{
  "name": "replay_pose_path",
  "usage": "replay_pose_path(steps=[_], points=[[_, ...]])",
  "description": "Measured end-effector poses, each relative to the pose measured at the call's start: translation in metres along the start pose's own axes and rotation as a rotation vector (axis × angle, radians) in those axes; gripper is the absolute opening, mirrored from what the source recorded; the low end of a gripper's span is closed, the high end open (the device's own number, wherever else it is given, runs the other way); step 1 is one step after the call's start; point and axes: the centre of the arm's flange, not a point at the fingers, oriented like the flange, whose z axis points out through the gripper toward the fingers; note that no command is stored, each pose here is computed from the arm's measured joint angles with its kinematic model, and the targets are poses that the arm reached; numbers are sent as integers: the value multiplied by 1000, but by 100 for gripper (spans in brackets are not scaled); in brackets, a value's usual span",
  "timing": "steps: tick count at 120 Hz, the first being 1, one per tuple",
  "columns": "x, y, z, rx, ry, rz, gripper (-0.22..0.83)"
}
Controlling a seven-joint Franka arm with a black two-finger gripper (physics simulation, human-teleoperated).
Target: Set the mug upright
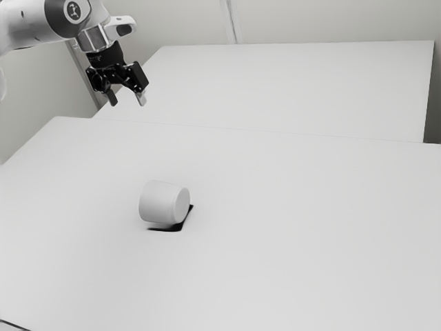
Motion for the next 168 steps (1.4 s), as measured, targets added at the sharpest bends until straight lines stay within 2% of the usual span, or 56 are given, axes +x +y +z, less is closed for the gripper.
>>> replay_pose_path(steps=[34,53,62,82,108,118,140,168], points=[[-1,-1,5,-7,-13,-11,62],[-29,-1,19,-53,-65,-30,61],[-48,-15,28,-124,-88,-71,62],[-70,-60,76,-408,-131,-156,61],[-93,-137,118,-568,-79,-253,62],[-89,-152,140,-603,-77,-266,62],[-68,-141,162,-637,-48,-194,61],[-58,-157,241,-834,-20,-229,62]])
